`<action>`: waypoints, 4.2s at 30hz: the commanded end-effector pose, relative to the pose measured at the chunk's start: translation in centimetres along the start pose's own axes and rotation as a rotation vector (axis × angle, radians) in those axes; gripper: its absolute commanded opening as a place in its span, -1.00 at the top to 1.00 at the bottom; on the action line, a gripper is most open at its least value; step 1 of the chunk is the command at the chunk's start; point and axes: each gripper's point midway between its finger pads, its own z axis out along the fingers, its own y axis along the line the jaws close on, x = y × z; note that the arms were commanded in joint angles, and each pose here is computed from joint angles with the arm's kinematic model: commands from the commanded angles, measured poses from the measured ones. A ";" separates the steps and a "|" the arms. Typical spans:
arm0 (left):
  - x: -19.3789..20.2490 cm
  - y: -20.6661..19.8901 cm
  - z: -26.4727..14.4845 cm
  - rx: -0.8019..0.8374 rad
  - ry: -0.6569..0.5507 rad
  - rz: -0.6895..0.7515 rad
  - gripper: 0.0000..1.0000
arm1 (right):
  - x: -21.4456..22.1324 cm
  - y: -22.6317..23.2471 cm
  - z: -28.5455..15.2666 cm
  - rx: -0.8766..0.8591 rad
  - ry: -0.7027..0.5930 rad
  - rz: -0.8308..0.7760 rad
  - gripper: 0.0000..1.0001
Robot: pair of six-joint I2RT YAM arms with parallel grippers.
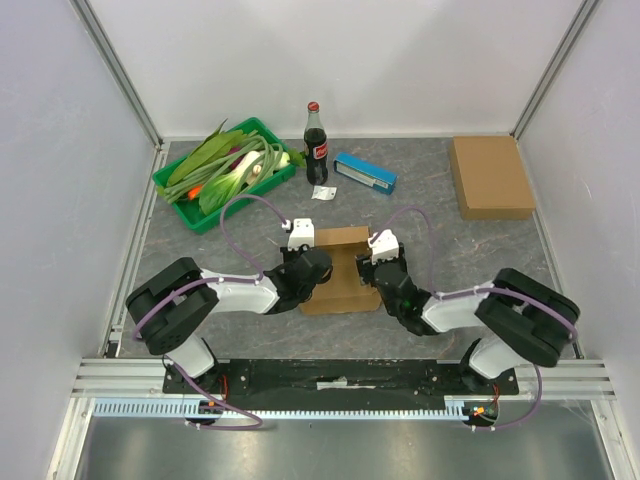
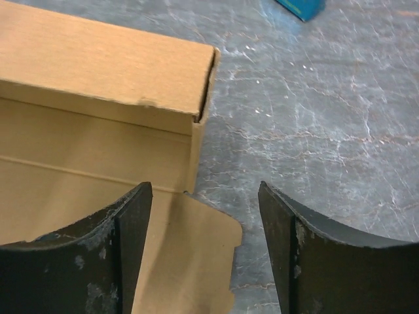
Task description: Fold the paper box
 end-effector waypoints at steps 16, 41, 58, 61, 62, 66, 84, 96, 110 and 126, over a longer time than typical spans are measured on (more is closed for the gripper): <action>-1.7 -0.3 -0.1 -0.020 -0.033 -0.040 0.96 | -3.6 0.6 -0.4 -0.192 -0.152 0.123 0.03; -1.5 -0.4 0.0 -0.014 -0.032 -0.047 0.96 | -3.2 -0.6 6.3 0.255 -0.118 0.052 1.00; -0.7 0.4 0.0 -0.084 0.014 -0.075 0.96 | -3.7 0.5 1.1 0.087 -0.055 -0.051 -0.29; -0.8 0.4 0.0 -0.086 0.011 -0.069 0.96 | -3.3 -0.2 -0.1 -0.018 0.044 -0.059 -0.57; -0.8 0.4 0.0 -0.087 0.012 -0.066 0.96 | -2.3 -0.2 -0.7 -0.061 0.093 -0.079 -0.64; -0.8 0.3 -0.1 -0.091 0.025 -0.057 0.96 | -0.5 -1.7 -2.5 -0.133 0.228 -0.034 -0.80; -0.3 -0.1 -0.5 -0.131 0.133 -0.086 0.96 | 5.9 0.4 -7.2 -0.300 0.551 0.601 -0.76; 0.6 -0.6 -1.3 -0.072 0.286 -0.133 0.12 | 3.8 1.7 -8.3 -0.384 0.569 0.634 1.00; -12.0 -1.6 -21.3 0.923 0.072 -0.044 -0.85 | -1.9 2.2 -9.4 -0.580 0.848 0.345 1.00; -3.5 -12.6 -21.4 0.853 0.207 0.929 -0.96 | -5.3 0.6 -11.5 -0.618 1.077 0.403 1.00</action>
